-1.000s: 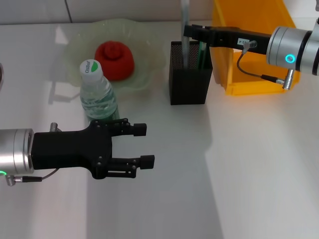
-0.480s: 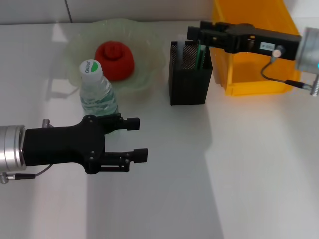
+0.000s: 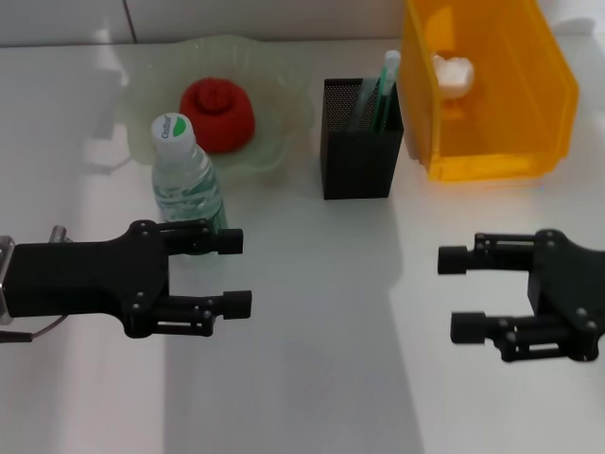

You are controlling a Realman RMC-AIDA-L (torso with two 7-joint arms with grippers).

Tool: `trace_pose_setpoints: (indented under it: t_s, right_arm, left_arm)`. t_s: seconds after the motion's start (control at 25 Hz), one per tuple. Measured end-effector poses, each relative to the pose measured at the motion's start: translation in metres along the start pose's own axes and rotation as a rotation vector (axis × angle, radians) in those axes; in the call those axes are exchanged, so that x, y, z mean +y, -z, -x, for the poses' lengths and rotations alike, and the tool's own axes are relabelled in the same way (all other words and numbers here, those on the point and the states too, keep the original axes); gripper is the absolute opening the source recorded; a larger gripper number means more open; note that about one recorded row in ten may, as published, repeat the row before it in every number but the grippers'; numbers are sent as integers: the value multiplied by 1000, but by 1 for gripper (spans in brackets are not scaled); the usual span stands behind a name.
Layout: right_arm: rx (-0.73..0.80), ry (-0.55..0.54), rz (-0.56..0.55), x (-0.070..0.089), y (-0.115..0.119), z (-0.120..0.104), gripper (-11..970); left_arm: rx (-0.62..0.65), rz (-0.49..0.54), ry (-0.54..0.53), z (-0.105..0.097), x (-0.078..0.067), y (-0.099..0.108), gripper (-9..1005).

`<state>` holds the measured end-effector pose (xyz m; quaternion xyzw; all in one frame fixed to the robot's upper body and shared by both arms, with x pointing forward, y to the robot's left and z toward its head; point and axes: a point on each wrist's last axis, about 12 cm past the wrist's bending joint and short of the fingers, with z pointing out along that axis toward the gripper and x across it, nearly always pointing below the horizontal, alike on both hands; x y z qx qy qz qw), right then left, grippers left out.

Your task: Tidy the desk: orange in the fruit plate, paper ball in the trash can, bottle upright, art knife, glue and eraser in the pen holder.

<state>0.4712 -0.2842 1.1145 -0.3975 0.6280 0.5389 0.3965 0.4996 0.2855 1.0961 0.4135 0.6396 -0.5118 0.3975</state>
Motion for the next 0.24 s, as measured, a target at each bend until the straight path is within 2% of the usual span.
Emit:
trace_pose_setpoints:
  t_s: [0.04, 0.12, 0.24]
  right_arm:
    - [0, 0, 0, 0, 0, 0, 733]
    - [-31, 7, -8, 6, 4, -14, 733]
    - [-48, 15, -23, 7, 7, -18, 733]
  left_arm:
    - [0, 0, 0, 0, 0, 0, 805]
    - [2, 1, 0, 0, 0, 1, 805]
    - [3, 2, 0, 0, 0, 2, 805]
